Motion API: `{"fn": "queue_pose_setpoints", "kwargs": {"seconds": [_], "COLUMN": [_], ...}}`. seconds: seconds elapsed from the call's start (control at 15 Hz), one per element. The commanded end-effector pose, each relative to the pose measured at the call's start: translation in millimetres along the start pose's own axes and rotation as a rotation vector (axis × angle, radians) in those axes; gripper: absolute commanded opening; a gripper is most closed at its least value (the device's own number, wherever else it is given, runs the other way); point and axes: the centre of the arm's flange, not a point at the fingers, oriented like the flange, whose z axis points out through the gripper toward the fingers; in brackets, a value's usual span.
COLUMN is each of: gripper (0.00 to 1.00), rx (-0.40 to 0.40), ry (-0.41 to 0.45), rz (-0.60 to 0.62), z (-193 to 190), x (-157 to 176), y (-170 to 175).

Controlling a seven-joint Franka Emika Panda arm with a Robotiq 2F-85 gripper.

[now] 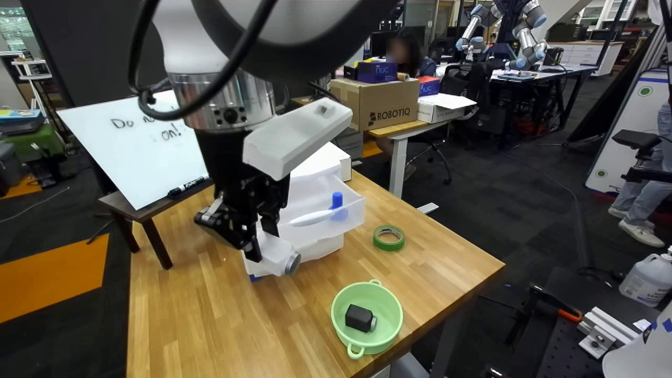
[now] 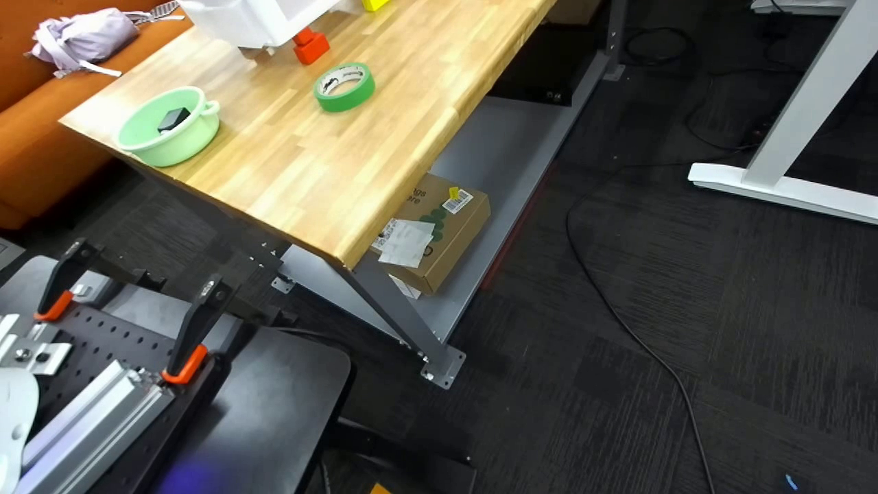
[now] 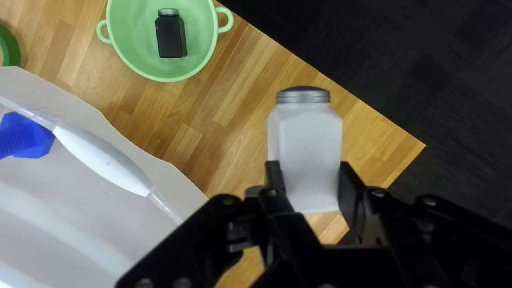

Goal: Take the seasoning bottle out of the open drawer, close it then put the seasoning bottle in the bowl

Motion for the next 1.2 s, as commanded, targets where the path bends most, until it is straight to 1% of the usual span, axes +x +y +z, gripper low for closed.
{"fn": "queue_pose_setpoints", "kwargs": {"seconds": [0.0, 0.13, 0.27, 0.53, 0.8, 1.13], "gripper": [0.12, 0.12, 0.12, 0.12, 0.12, 0.12], "rx": [-0.036, -0.021, -0.003, 0.033, 0.085, 0.146], "ry": [-0.016, -0.03, -0.053, -0.123, -0.186, -0.239], "rz": [-0.004, 0.003, 0.013, -0.001, -0.036, -0.074], "z": [-0.2, 10.8, 26.0, 65.3, 99.3, 126.5], "x": [2.7, 8.3, 18.1, 36.6, 47.4, 63.4], "y": [1.8, 11.2, 28.8, 55.7, 57.2, 57.8]}}
